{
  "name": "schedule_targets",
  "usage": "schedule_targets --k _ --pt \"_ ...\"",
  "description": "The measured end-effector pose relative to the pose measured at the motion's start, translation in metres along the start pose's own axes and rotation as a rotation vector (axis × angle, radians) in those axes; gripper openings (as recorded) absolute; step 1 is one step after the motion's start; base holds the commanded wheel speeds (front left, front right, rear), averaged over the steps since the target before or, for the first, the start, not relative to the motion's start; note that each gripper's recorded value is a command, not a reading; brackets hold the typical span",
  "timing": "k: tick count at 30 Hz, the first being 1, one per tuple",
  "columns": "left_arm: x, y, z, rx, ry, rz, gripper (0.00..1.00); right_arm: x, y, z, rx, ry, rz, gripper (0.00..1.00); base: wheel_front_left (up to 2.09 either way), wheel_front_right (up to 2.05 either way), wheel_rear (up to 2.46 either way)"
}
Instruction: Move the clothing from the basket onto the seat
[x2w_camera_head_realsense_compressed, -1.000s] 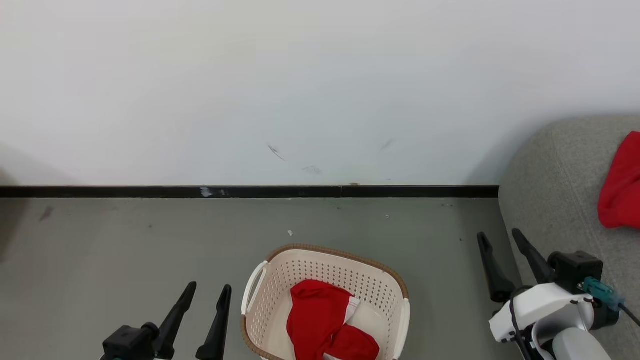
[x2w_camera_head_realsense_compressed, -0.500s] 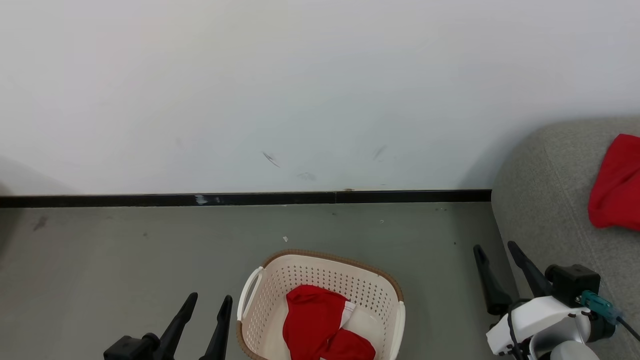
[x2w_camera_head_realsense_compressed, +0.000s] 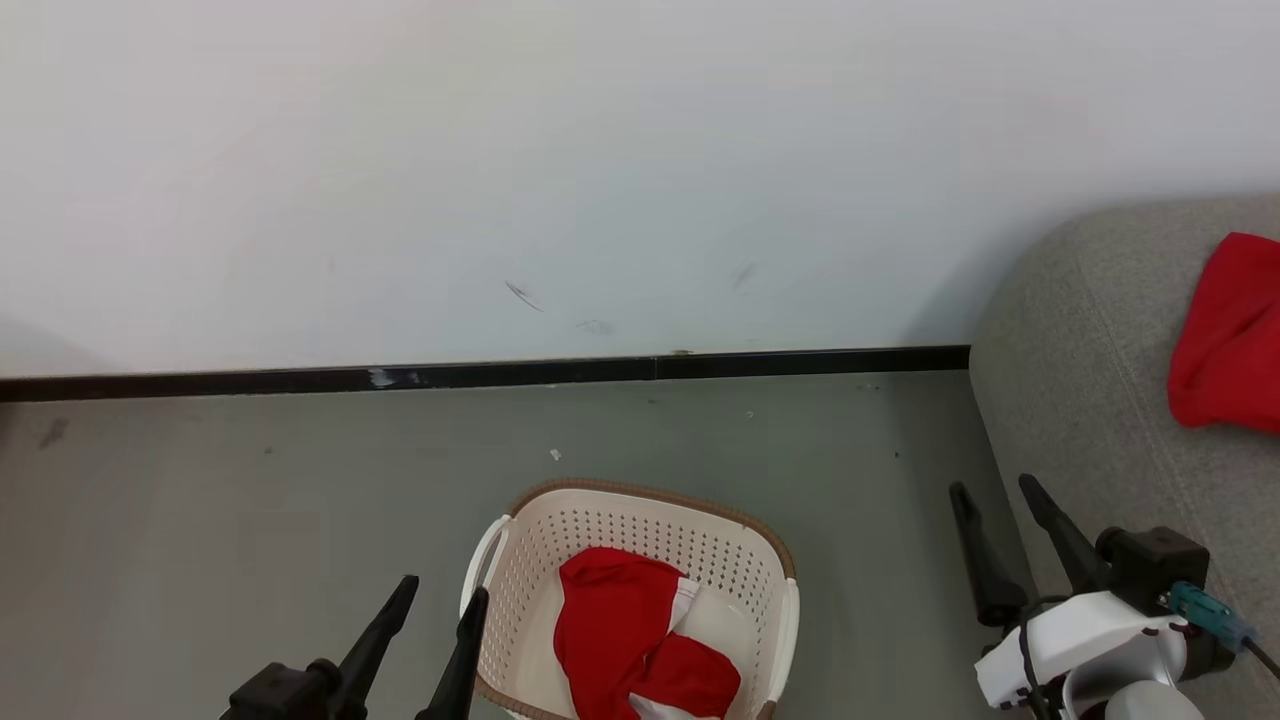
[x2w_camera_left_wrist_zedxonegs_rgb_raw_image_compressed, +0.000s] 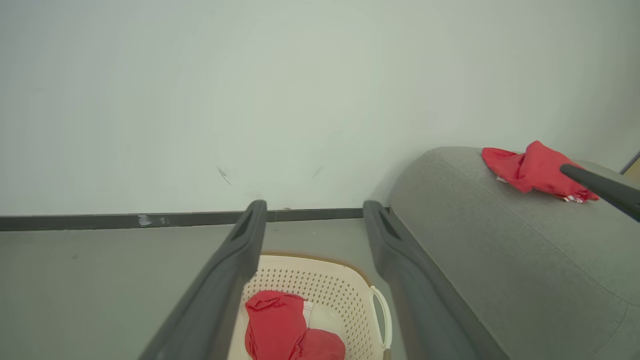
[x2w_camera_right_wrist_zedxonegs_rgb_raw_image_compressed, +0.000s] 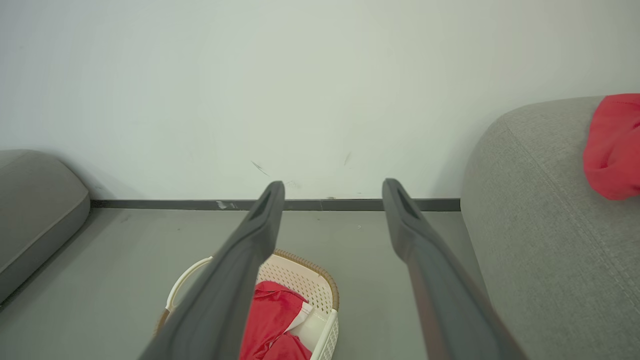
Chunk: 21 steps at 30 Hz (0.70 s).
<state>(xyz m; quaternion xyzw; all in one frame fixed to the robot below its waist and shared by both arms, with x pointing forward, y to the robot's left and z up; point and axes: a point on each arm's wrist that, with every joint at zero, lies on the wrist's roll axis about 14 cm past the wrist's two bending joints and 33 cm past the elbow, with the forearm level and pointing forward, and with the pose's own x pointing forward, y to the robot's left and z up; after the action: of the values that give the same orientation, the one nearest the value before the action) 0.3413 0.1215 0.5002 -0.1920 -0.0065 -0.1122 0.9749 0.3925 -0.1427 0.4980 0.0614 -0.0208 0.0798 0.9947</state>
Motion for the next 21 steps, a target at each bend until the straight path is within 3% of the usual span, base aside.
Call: schedule_targets --k 21 --pt "0.046 -0.006 -0.03 0.016 0.127 -0.064 1.0 0.013 -0.007 -0.015 -0.007 0.029 -0.009 1.0 0.0 0.0 0.0"
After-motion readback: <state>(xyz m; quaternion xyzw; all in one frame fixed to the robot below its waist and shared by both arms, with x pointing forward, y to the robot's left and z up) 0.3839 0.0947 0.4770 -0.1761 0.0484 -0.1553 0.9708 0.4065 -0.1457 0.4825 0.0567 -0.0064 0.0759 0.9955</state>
